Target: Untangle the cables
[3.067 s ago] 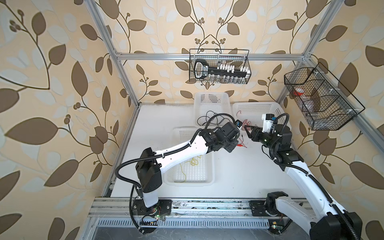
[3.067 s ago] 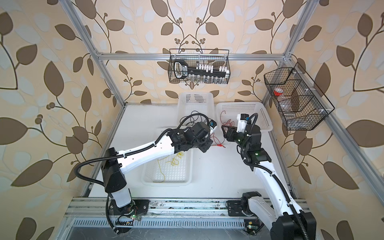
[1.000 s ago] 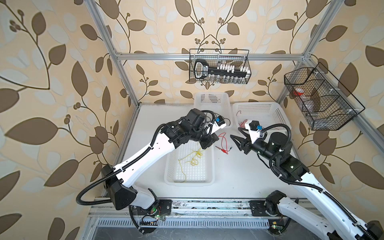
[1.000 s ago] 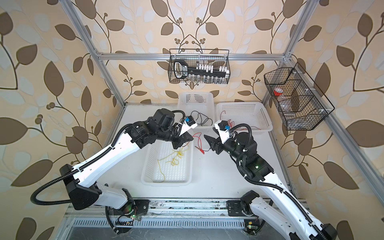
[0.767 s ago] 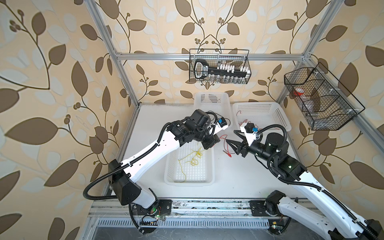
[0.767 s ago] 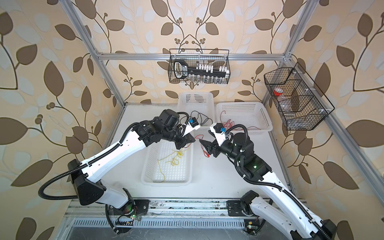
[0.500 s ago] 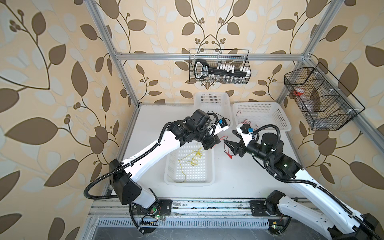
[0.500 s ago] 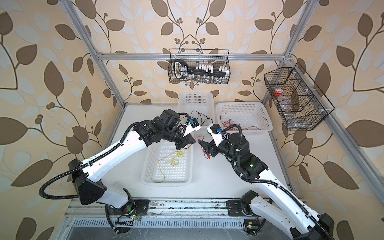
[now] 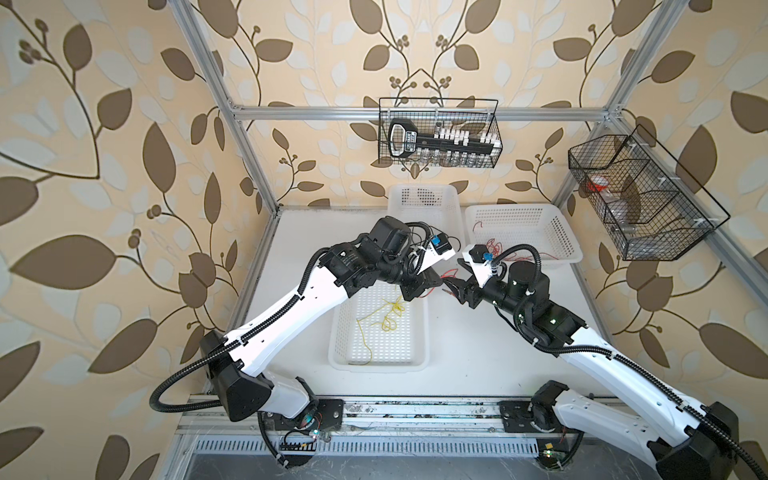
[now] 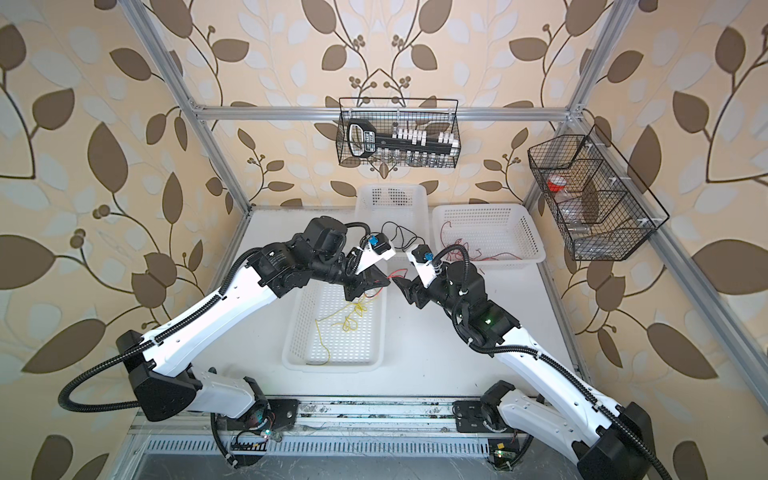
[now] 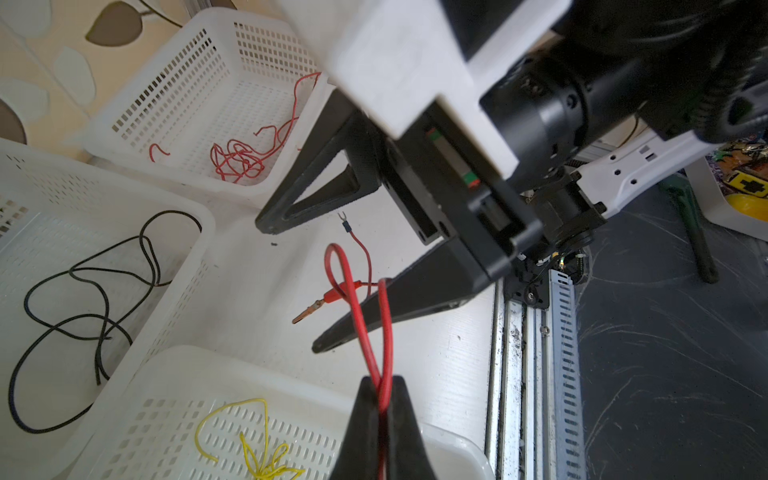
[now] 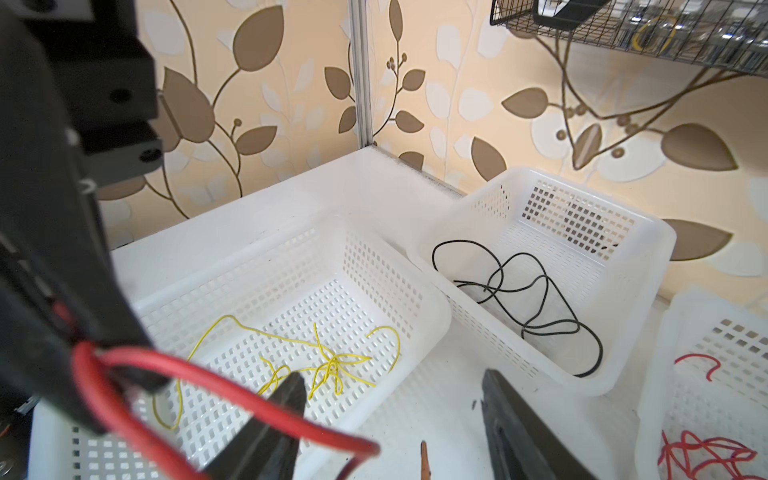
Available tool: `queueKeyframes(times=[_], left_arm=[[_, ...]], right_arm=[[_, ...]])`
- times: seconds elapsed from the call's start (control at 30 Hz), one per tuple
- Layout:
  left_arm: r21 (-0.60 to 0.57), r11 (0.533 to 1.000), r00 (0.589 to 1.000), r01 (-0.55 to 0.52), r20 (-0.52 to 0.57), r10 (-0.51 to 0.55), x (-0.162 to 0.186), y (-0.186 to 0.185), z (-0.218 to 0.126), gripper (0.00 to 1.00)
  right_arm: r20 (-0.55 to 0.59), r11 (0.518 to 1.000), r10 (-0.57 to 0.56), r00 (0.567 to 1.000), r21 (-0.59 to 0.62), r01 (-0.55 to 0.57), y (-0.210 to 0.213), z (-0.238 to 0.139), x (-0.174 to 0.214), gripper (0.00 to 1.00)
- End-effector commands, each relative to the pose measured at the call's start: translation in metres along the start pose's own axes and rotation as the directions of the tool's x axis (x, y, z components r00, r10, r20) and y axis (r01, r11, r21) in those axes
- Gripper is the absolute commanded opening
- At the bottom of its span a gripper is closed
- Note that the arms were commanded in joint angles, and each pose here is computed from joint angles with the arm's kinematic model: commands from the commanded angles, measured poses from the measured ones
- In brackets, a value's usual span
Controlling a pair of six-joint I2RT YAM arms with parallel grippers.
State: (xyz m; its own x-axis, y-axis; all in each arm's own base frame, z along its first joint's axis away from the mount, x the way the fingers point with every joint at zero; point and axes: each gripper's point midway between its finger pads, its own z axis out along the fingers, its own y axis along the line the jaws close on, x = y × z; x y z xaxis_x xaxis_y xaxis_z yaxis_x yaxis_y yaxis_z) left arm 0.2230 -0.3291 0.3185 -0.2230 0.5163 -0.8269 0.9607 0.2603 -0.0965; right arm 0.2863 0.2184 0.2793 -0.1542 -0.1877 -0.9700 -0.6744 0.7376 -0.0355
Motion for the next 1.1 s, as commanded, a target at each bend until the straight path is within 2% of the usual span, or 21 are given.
queueKeyframes(times=[0.0,0.07,0.2,0.27,0.47,0.53,0.6,0.63,0.7,0.73,0.87,1.07], left_arm=[[0.02,0.999,0.996,-0.041,0.08,0.04,-0.013,-0.011,-0.016,0.0],[0.01,0.999,0.995,-0.04,0.091,0.039,-0.012,-0.01,-0.018,0.0],[-0.025,0.999,0.993,-0.021,0.114,0.024,-0.011,-0.004,-0.017,0.0],[-0.042,0.999,0.992,0.007,0.129,-0.001,-0.008,0.0,-0.014,0.0],[-0.083,0.993,0.98,0.089,0.186,-0.072,-0.001,0.011,-0.006,0.0],[-0.127,0.983,0.973,0.135,0.204,-0.107,0.002,0.021,-0.004,0.24],[-0.151,0.973,0.962,0.176,0.236,-0.137,0.002,0.027,-0.004,0.21],[-0.155,0.969,0.956,0.192,0.253,-0.149,0.002,0.029,-0.004,0.29],[-0.18,0.956,0.939,0.232,0.298,-0.172,0.002,0.035,-0.006,0.8],[-0.189,0.951,0.933,0.245,0.314,-0.178,0.003,0.037,-0.007,0.98],[-0.226,0.93,0.913,0.291,0.356,-0.199,0.006,0.043,-0.014,0.99],[-0.315,0.88,0.892,0.354,0.396,-0.217,0.021,0.054,-0.032,0.99]], right_arm=[[0.018,0.999,-0.025,1.0,0.036,0.024,-0.006,0.004,0.001,0.62],[0.017,0.999,-0.017,1.0,0.035,0.016,-0.006,0.005,0.001,0.5],[0.021,1.0,-0.002,1.0,0.023,0.002,-0.004,0.005,-0.002,0.12],[0.028,1.0,0.004,1.0,0.022,-0.005,-0.004,0.004,-0.005,0.02],[0.033,0.997,0.021,0.999,0.08,-0.023,-0.014,0.0,-0.014,0.0],[0.035,0.99,0.029,0.999,0.137,-0.034,-0.024,-0.003,-0.02,0.0],[0.038,0.975,0.036,0.999,0.218,-0.044,-0.039,-0.007,-0.025,0.0],[0.038,0.963,0.041,0.998,0.265,-0.05,-0.048,-0.009,-0.028,0.0],[0.038,0.933,0.053,0.998,0.355,-0.063,-0.067,-0.015,-0.032,0.0],[0.04,0.919,0.058,0.998,0.389,-0.069,-0.075,-0.017,-0.034,0.0],[0.084,0.85,0.102,0.991,0.51,-0.131,-0.116,-0.033,-0.044,0.0],[0.132,0.702,0.114,0.985,0.691,-0.174,-0.178,-0.061,-0.053,0.0]])
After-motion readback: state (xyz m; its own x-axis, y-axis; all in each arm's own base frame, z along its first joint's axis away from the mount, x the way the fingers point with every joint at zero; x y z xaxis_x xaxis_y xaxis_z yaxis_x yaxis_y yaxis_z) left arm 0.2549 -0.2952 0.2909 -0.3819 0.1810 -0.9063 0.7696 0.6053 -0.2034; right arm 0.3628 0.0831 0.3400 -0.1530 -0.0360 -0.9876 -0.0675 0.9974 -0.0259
